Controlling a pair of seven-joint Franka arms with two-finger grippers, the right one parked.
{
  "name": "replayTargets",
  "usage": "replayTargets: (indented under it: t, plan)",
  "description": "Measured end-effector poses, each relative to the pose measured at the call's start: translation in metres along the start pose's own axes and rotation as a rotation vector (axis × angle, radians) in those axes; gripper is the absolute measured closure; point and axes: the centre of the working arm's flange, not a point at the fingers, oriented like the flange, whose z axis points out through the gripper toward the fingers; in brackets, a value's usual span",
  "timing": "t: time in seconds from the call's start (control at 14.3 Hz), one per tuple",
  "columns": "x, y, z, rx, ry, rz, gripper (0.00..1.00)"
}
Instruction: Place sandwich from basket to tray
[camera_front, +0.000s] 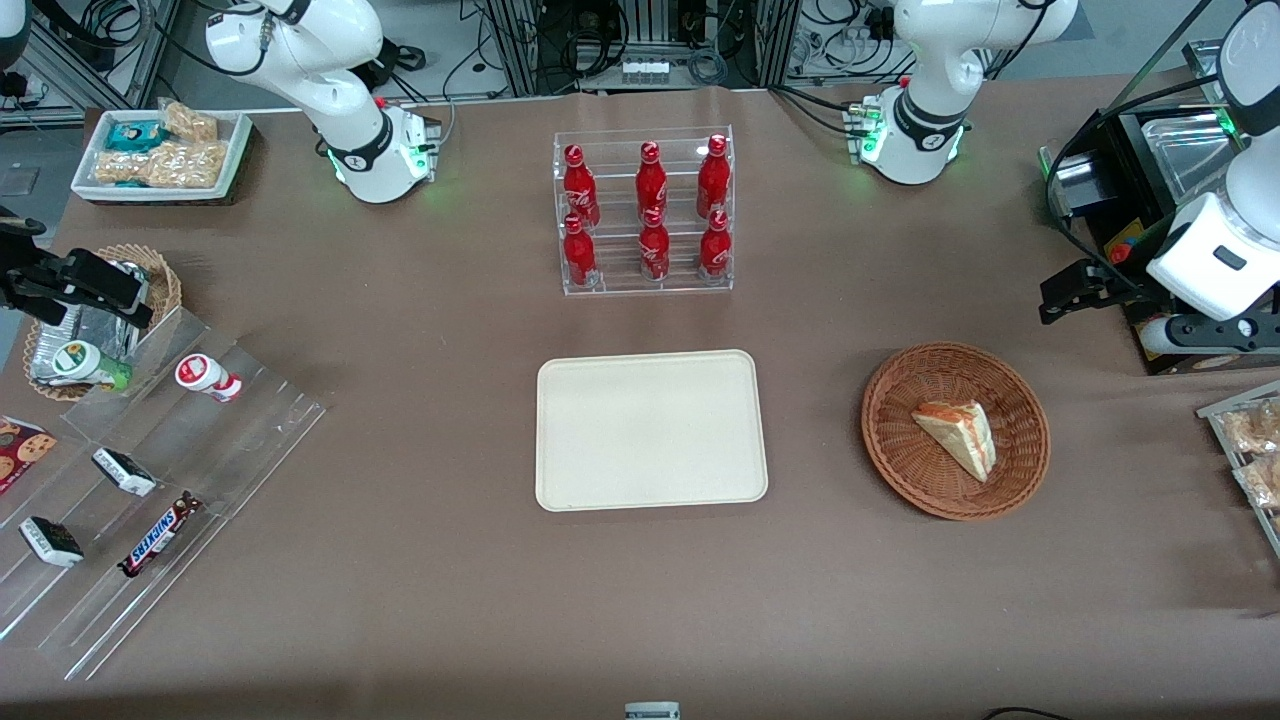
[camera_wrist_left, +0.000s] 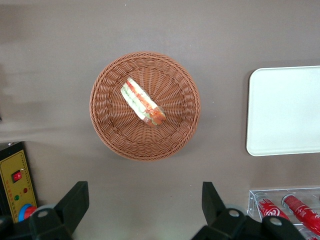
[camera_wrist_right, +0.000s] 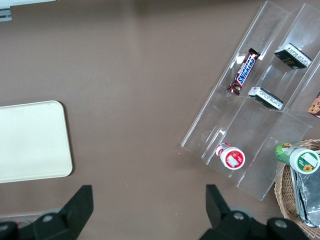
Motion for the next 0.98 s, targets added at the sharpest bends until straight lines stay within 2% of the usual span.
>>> replayTargets:
  t: [0.98]
  plan:
    - [0.0008, -0.0024, 0.0025, 0.0, -0.004, -0.004, 0.0]
